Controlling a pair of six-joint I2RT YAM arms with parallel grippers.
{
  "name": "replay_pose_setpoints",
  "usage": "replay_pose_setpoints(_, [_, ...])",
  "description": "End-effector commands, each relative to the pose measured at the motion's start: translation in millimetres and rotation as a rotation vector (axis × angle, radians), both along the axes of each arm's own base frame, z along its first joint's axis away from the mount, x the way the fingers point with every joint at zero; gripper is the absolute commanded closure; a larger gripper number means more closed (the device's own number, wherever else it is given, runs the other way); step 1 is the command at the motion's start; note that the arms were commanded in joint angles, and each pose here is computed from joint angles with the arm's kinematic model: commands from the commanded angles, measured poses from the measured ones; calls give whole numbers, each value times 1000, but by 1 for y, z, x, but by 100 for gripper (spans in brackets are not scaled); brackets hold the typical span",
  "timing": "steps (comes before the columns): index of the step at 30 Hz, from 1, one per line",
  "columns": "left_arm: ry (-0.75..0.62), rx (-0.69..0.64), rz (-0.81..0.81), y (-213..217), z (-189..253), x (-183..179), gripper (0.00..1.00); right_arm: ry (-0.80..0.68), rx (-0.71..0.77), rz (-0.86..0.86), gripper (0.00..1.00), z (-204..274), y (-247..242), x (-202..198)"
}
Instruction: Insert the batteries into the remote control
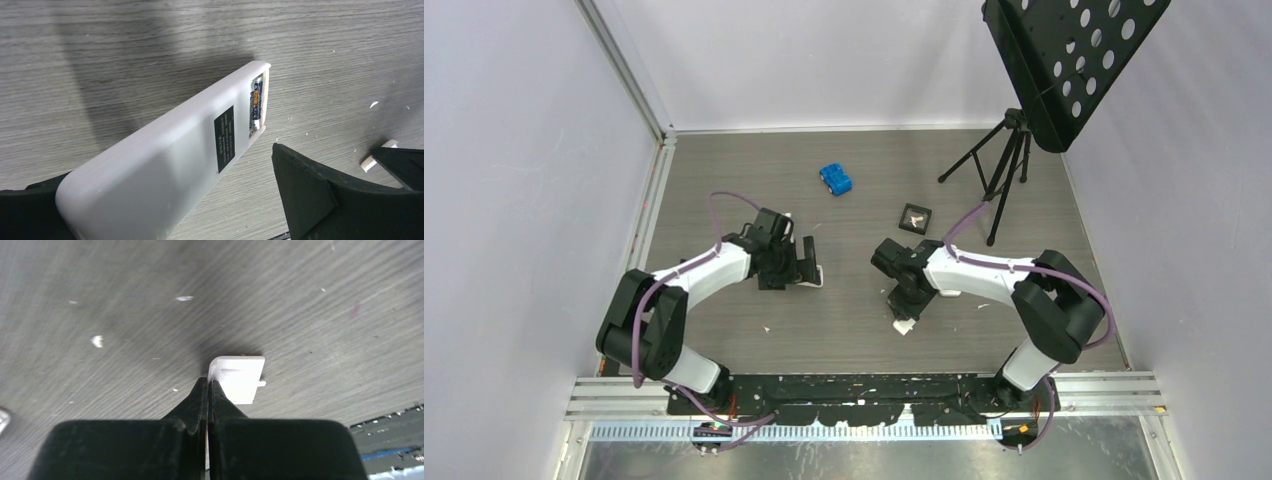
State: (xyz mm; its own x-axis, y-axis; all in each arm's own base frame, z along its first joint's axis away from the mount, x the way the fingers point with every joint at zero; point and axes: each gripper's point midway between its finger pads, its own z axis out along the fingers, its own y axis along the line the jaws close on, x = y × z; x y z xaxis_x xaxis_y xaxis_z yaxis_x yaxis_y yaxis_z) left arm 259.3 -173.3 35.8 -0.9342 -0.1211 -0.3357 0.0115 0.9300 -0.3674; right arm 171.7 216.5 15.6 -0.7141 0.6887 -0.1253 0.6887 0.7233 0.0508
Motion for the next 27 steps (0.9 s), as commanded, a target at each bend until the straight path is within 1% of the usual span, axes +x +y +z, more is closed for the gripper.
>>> replay_pose_setpoints(1, [-55, 28, -4, 5, 25, 10, 0, -238, 61, 67, 100, 39, 15, 43])
replay_pose_setpoints(5, [-58, 2, -6, 4, 38, 11, 0, -365, 106, 112, 100, 65, 21, 60])
replay_pose_setpoints(9, [-54, -13, 38, 7, 45, 18, 0, -438, 139, 133, 100, 80, 24, 68])
replay_pose_setpoints(11, [-60, -29, 57, 6, 48, 21, 0, -457, 153, 139, 100, 82, 25, 69])
replay_pose_setpoints(14, [-70, -14, 85, 10, 51, 25, 0, -471, 171, 157, 100, 83, 28, 70])
replay_pose_setpoints(17, [-87, 42, 112, 20, 49, 30, 0, -481, 190, 173, 100, 82, 32, 70])
replay_pose_setpoints(19, [-88, 56, 115, 22, 46, 33, 1, -487, 199, 181, 100, 82, 34, 71])
replay_pose_setpoints(24, [-91, 83, 119, 26, 44, 35, 11, -502, 207, 191, 100, 83, 37, 74])
replay_pose_setpoints(27, [-78, 112, 97, 28, 40, 34, 15, -512, 209, 198, 100, 85, 39, 76])
